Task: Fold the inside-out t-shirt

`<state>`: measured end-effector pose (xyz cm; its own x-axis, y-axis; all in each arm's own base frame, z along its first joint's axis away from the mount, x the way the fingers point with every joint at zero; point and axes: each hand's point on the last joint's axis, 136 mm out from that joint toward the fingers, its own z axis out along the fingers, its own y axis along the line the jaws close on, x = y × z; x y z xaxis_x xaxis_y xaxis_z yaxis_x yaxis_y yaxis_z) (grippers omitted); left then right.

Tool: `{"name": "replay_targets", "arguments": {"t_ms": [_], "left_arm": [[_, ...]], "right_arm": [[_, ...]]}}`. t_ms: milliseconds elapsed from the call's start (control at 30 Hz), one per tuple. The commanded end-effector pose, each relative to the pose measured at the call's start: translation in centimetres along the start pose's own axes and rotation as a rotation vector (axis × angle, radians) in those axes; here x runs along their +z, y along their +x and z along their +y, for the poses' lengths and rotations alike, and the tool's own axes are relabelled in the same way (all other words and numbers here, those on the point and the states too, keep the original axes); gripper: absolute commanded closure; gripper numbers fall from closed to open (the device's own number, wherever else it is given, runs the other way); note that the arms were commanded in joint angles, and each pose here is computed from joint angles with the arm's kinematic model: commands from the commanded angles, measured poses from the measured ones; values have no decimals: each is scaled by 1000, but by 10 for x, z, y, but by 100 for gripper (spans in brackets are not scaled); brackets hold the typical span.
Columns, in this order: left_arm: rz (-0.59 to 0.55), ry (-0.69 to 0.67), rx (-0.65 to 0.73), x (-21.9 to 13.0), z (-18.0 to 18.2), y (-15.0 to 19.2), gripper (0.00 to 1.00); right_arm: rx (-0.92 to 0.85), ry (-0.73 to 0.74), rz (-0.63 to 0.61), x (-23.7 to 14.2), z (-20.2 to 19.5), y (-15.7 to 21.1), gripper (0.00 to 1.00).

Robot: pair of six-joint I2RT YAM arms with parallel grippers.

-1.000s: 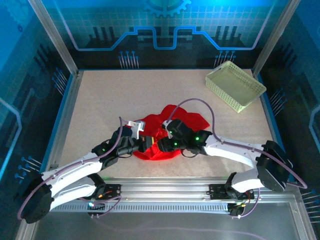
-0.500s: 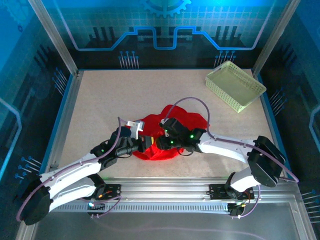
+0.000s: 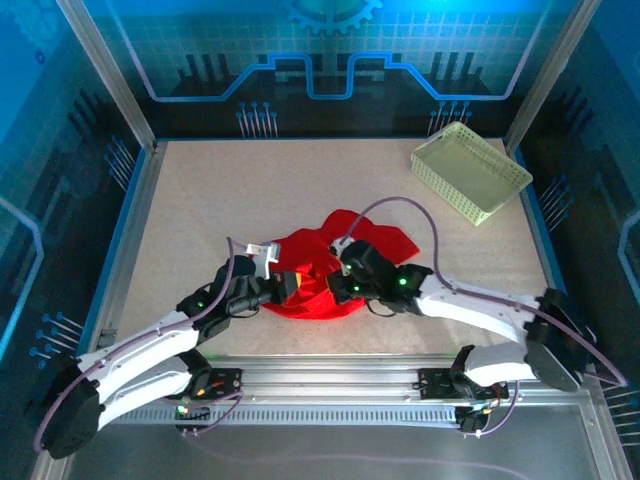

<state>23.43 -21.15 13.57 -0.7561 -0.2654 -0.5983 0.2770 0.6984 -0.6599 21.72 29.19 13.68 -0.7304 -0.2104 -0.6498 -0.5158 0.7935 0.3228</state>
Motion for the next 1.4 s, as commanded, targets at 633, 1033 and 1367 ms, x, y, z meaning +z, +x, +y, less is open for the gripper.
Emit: {"name": "replay_targets", "arguments": {"t_ms": [633, 1033, 1367], "left_arm": [[104, 19, -79, 18, 13, 9, 100], [92, 48, -67, 16, 6, 6, 100], [102, 55, -61, 13, 4, 7, 100]], "right_arm": [[38, 197, 14, -7, -64, 7, 54], [-311, 310, 149, -1, -21, 15, 49], [-316, 423, 231, 29, -38, 26, 49]]}}
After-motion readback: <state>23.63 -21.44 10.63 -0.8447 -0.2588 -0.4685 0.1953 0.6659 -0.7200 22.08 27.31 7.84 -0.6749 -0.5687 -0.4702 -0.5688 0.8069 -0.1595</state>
